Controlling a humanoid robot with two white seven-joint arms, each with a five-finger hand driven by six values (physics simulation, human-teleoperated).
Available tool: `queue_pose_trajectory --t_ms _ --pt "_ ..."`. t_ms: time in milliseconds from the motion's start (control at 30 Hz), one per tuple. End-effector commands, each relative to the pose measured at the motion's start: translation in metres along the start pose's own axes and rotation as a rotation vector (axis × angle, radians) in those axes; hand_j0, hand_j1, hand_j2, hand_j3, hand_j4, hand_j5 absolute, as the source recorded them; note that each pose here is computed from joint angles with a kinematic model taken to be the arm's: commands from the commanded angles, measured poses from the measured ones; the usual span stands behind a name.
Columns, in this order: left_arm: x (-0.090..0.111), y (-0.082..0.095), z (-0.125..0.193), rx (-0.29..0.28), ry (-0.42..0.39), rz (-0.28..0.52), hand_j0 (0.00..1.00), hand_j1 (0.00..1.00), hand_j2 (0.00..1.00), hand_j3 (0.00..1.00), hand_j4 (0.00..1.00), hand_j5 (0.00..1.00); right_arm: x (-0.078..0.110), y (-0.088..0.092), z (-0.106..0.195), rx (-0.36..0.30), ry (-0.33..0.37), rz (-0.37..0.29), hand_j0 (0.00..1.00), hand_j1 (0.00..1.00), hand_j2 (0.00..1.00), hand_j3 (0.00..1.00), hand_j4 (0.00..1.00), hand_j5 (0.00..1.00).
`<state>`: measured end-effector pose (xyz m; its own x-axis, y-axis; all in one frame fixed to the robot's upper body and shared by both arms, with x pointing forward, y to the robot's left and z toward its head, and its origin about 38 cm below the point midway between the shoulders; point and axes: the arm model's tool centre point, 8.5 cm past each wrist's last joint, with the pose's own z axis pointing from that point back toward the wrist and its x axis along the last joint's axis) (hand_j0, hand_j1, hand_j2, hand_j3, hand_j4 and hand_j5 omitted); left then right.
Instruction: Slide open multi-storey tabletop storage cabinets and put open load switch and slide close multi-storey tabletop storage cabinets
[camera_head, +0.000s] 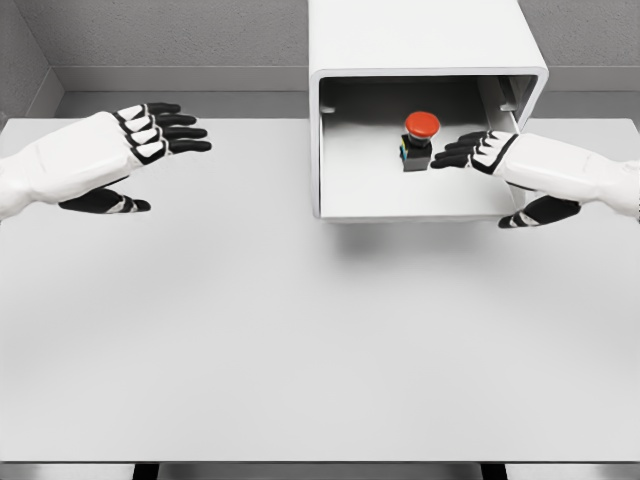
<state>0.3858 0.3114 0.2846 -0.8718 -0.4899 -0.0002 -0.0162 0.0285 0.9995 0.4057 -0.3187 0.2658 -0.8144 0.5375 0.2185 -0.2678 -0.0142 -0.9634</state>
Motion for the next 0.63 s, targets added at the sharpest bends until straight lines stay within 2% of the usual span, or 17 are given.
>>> queue_pose_trajectory --t_ms 0,67,167,233,333,433,533,600 --pt "-0.002 0.006 0.001 0.014 0.006 -0.009 1.0 1.0 1.0 1.0 1.0 1.0 -0.012 0.005 -0.008 -0.008 0.019 -0.028 1.0 1.0 1.0 1.0 1.0 1.0" --pt "-0.001 -0.003 0.001 0.003 0.006 0.008 1.0 1.0 1.0 1.0 1.0 1.0 -0.021 0.005 -0.02 -0.027 0.028 -0.044 1.0 1.0 1.0 1.0 1.0 1.0" --pt "-0.004 -0.005 0.004 -0.004 0.019 0.01 1.0 1.0 1.0 1.0 1.0 1.0 -0.033 -0.001 -0.027 -0.05 0.049 -0.047 1.0 1.0 1.0 1.0 1.0 1.0" --pt "-0.003 -0.013 0.004 -0.01 0.02 0.027 1.0 1.0 1.0 1.0 1.0 1.0 -0.031 -0.003 -0.022 -0.051 0.051 -0.047 1.0 1.0 1.0 1.0 1.0 1.0" --pt "-0.003 -0.013 0.004 -0.008 0.02 0.029 1.0 1.0 1.0 1.0 1.0 1.0 -0.012 -0.018 0.004 -0.06 0.026 -0.049 1.0 1.0 1.0 1.0 1.0 1.0" --pt "-0.003 -0.019 0.007 -0.017 0.027 0.042 1.0 1.0 1.0 1.0 1.0 1.0 0.015 -0.028 0.018 -0.037 -0.019 -0.02 1.0 1.0 1.0 1.0 1.0 1.0" --pt "-0.003 -0.022 0.007 -0.022 0.031 0.048 1.0 1.0 1.0 1.0 1.0 1.0 0.007 -0.029 0.083 0.038 0.132 -0.003 1.0 1.0 1.0 1.0 1.0 1.0" --pt "-0.005 -0.023 0.009 -0.024 0.038 0.048 1.0 1.0 1.0 1.0 1.0 1.0 0.006 -0.02 0.093 0.068 0.158 -0.017 1.0 1.0 1.0 1.0 1.0 1.0"
